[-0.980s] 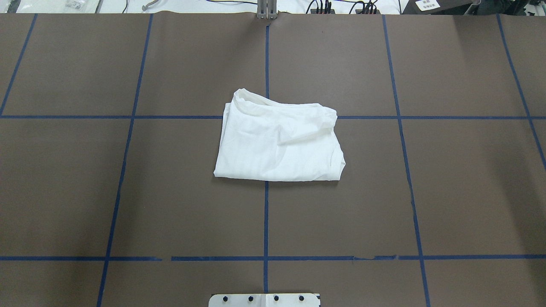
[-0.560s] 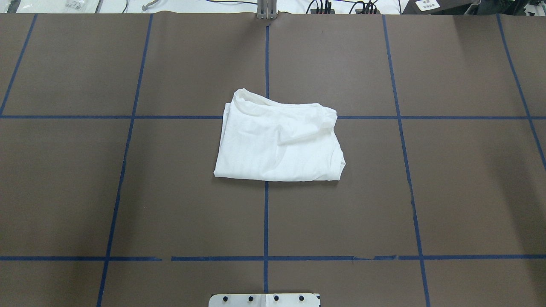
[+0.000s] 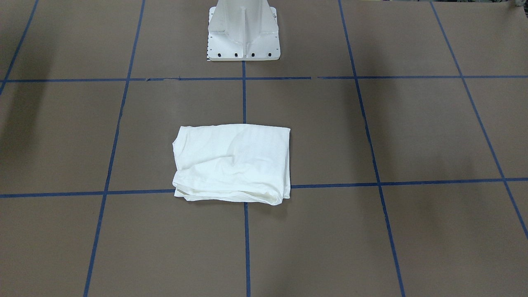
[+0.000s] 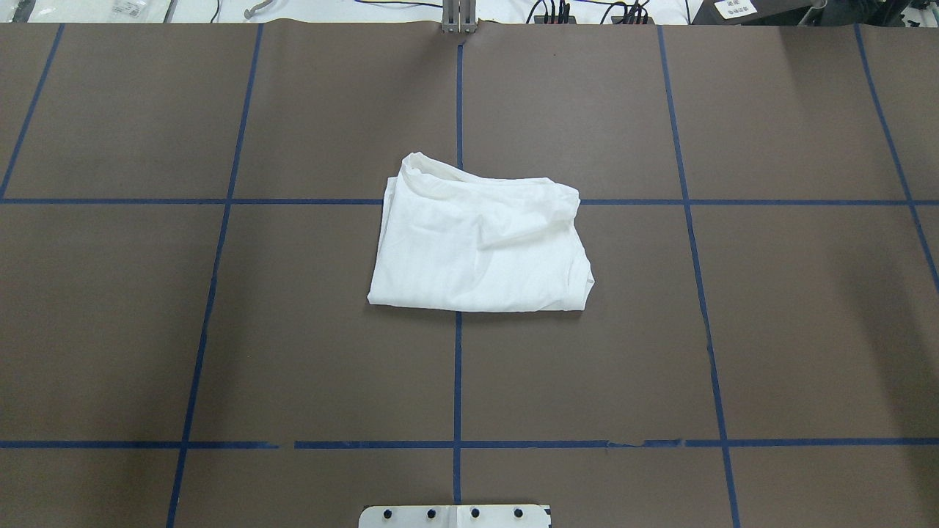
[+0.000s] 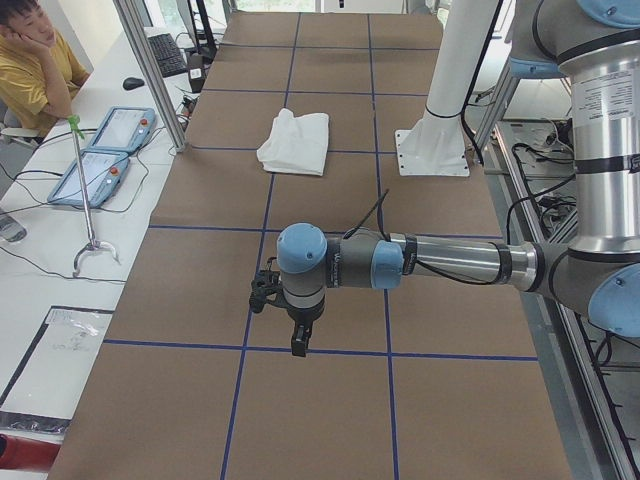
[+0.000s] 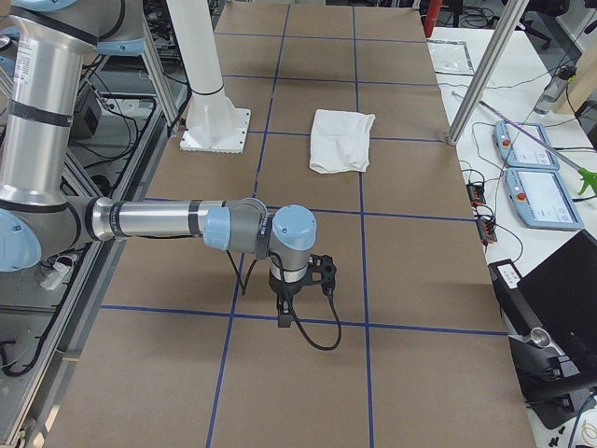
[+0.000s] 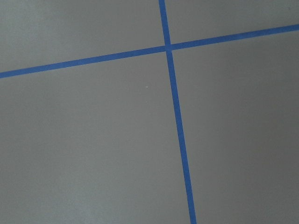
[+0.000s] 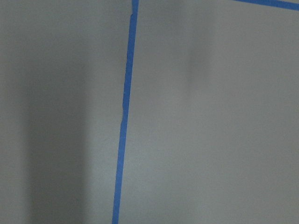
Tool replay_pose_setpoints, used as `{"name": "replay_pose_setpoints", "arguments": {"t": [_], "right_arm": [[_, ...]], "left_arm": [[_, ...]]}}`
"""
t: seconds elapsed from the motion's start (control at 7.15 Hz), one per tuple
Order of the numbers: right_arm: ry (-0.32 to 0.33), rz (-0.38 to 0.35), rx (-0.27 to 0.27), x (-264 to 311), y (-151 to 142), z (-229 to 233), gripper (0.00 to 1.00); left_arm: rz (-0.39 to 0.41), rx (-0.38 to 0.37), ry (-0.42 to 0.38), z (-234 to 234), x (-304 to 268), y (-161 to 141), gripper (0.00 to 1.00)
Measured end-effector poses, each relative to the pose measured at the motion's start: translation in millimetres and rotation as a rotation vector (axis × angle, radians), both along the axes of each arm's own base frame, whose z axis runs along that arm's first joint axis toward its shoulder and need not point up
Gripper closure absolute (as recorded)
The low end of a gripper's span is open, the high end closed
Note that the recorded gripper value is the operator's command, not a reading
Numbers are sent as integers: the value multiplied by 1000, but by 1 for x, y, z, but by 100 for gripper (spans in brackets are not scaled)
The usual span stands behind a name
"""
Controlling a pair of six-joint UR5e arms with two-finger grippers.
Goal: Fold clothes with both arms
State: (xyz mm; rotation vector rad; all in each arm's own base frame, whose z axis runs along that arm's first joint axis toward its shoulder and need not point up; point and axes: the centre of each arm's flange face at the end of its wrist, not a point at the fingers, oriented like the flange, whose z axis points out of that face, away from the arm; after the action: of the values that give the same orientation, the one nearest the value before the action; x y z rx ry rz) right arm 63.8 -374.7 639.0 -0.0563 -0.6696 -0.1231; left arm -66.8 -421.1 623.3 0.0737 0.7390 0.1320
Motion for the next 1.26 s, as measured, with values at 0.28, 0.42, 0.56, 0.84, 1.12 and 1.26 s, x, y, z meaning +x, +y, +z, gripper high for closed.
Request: {"name": "replay_pose_setpoints", "arguments": {"t": [0.28,0.42,0.56,0.84,1.12,1.26], "right_arm": [[-3,-1,4,0,-1,-2,0],[-3,-2,7,-1,-2,-2,0],[-4,-3,10,-1,-3,-3,0],[-4,-4,17,-1,-4,-4,0],[-4,-4,19,-1,-4,-4,0],[-4,-3,19,-1,-4,-4,0]], "left_arm": [[0,0,-1,0,0,0,0],[0,-1,-2,0,0,0,0],[0,-1,-2,1,0,1,0],[-1,-3,-3,1,0,1,0],[0,-3,-4,2,0,1,0],[0,-3,-5,2,0,1,0]]}}
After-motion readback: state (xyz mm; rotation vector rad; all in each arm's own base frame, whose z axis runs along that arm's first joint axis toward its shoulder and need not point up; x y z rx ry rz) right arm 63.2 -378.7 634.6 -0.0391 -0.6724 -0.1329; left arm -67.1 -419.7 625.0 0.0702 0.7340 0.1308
